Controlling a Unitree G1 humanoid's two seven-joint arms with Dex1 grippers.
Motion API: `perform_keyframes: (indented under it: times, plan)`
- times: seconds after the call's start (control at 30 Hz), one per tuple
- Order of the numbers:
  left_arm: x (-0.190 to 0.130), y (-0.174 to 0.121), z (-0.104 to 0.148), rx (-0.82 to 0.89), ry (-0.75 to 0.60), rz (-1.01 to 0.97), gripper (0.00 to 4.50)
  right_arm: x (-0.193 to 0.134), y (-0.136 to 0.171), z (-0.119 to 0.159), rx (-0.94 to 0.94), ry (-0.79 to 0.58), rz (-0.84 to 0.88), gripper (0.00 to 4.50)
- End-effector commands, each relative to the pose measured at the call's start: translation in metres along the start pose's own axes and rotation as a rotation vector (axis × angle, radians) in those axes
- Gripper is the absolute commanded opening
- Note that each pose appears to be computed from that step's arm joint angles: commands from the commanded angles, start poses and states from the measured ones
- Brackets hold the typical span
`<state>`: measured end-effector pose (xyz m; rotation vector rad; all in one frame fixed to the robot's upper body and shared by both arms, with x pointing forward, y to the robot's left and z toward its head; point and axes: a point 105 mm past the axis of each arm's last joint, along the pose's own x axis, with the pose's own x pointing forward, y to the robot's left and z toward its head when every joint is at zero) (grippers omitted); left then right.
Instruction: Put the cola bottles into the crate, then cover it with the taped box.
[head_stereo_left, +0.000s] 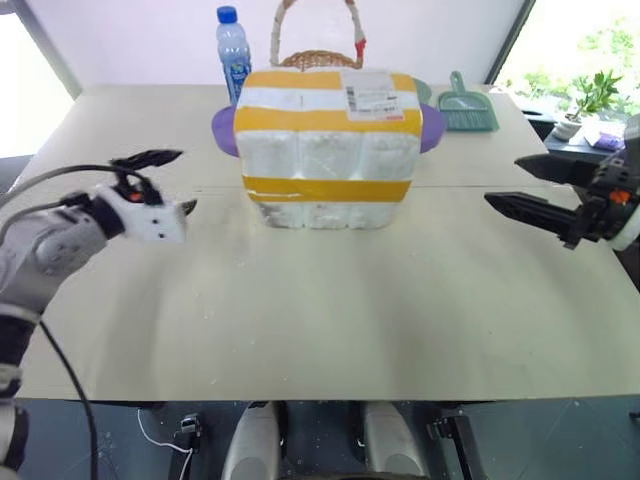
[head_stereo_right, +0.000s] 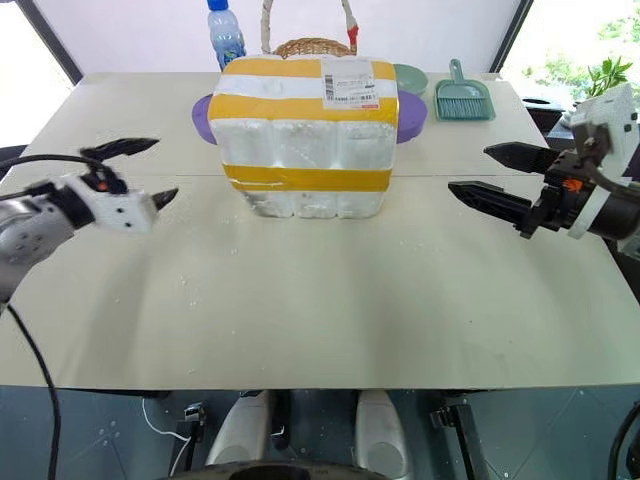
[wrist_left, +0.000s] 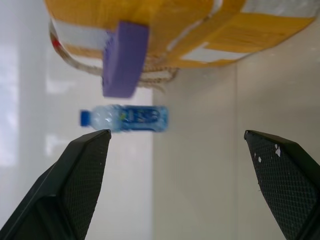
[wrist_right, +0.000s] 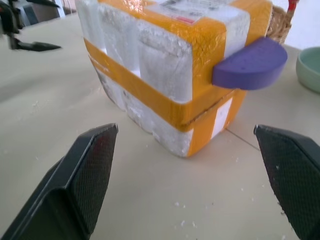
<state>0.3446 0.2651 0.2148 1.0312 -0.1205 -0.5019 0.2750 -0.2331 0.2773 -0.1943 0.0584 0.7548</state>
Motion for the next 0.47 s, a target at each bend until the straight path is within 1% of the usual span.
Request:
perform_keyframes:
  times: [0.03,0.07,0.1,0.17,0.27,0.4,0.47]
  plan:
    - [-0.027,0.023,0.032,-0.716,-0.179,-0.182,4.48,0.002,-0.001,0.007,-0.045,-0.020,0.008,4.50]
    - [-0.036,0.024,0.042,-0.801,-0.218,-0.268,4.48,0.004,-0.002,0.007,-0.046,-0.021,0.011,4.50]
    - [-0.044,0.027,0.050,-0.824,-0.251,-0.326,4.48,0.006,-0.003,0.008,-0.047,-0.023,0.015,4.50]
    - [-0.049,0.035,0.055,-0.838,-0.283,-0.353,4.48,0.009,-0.005,0.009,-0.049,-0.026,0.025,4.50]
    - [-0.044,0.041,0.053,-0.899,-0.265,-0.365,4.48,0.013,-0.008,0.007,-0.053,-0.019,0.049,4.50]
    - [-0.046,0.034,0.051,-0.868,-0.196,-0.465,4.48,0.020,-0.015,0.006,-0.060,-0.009,0.067,4.50]
    - [-0.048,0.035,0.052,-0.839,-0.179,-0.491,4.48,0.022,-0.016,0.006,-0.066,-0.007,0.085,4.50]
